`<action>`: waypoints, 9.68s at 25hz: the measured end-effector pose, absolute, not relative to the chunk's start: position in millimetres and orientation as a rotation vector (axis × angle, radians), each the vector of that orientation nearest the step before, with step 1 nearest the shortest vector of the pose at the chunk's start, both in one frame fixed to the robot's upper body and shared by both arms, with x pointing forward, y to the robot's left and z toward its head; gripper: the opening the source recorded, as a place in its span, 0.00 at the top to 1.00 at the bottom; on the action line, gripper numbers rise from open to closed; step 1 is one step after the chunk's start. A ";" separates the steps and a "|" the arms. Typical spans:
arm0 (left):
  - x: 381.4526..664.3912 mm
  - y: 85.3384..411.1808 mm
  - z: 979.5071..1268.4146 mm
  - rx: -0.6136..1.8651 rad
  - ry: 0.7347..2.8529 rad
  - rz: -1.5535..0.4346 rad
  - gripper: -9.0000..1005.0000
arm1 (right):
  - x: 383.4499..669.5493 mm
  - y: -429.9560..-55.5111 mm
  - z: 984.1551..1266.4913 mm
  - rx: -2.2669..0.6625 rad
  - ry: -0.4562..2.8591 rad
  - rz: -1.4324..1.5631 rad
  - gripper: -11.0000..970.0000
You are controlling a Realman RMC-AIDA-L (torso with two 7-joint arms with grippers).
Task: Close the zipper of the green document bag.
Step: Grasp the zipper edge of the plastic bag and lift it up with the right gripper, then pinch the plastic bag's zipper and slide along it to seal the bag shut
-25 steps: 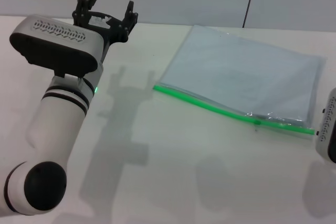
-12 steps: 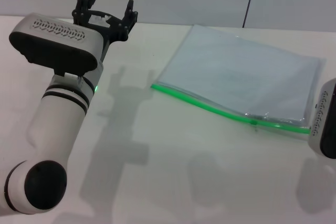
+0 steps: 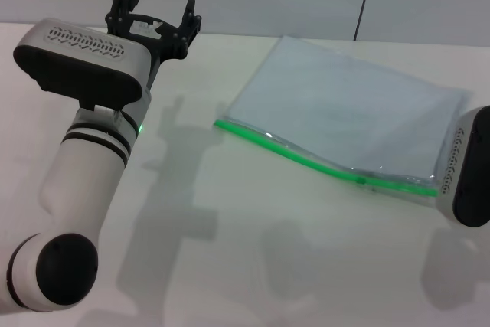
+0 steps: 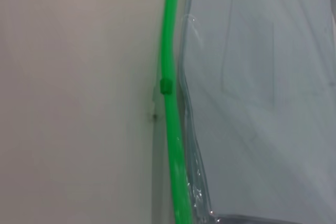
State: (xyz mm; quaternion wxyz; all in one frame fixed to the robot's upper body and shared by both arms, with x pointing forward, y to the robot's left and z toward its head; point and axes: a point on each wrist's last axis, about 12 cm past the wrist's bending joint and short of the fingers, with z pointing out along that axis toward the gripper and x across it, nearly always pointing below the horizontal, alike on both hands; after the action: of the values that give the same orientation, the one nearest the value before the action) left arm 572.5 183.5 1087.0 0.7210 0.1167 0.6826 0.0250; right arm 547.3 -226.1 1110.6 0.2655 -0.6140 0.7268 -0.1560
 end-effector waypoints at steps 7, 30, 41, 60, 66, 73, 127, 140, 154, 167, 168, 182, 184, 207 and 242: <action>572.2 185.0 1085.5 0.259 1.512 0.061 0.19 | 554.3 -247.9 1122.5 -1.561 2.026 -0.453 0.49; 576.4 178.5 1090.2 0.248 1.500 0.047 0.19 | 576.3 -224.8 1176.1 -0.776 1.701 -0.211 0.60; 578.2 174.6 1092.8 0.255 1.489 0.042 0.19 | 583.3 -235.2 1191.7 -0.309 1.600 0.113 0.59; 578.2 175.8 1093.1 0.250 1.488 0.048 0.19 | 564.0 -229.7 1203.6 -0.484 1.704 0.158 0.53; 578.2 180.4 1092.2 0.237 1.492 0.061 0.19 | 531.9 -235.1 1191.9 -0.696 1.700 0.012 0.34; 577.2 191.3 1089.5 0.215 1.503 0.086 0.19 | 508.8 -226.2 1157.5 -1.032 1.672 -0.177 0.20; 570.2 224.1 1085.0 0.148 1.514 0.183 0.19 | 521.0 -230.0 1076.9 -1.591 1.772 -0.478 0.14; 571.5 219.9 1088.3 0.149 1.503 0.171 0.19 | 534.7 -221.4 1086.1 -1.567 1.747 -0.473 0.14; 572.9 211.4 1092.1 0.167 1.491 0.146 0.19 | 547.7 -214.8 1082.5 -1.598 1.754 -0.464 0.26; 573.5 207.9 1093.0 0.175 1.489 0.136 0.19 | 554.8 -206.1 1086.0 -1.617 1.725 -0.463 0.46; 573.5 207.8 1092.9 0.175 1.490 0.136 0.19 | 555.3 -205.3 1086.1 -1.615 1.726 -0.460 0.49; 570.9 173.4 1102.5 0.548 1.512 0.016 0.19 | 561.8 -206.0 1123.3 -1.447 1.756 -0.432 0.84; 569.5 165.6 1101.3 0.650 1.516 0.023 0.19 | 560.7 -207.5 1128.7 -1.431 1.752 -0.435 0.86; 556.5 101.3 1117.6 1.243 1.268 0.147 0.19 | 553.4 -203.8 1150.0 -1.409 1.710 -0.435 0.93; 558.7 79.3 1104.8 1.353 1.201 0.210 0.46 | 551.0 -193.0 1156.2 -1.423 1.671 -0.419 0.94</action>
State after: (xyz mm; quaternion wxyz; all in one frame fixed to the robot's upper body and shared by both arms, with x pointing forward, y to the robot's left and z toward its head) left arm 558.7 79.3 1104.8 0.6131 0.5870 0.5208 0.0911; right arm 551.0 -193.0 1156.2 0.4384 -0.5723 0.6722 -0.1684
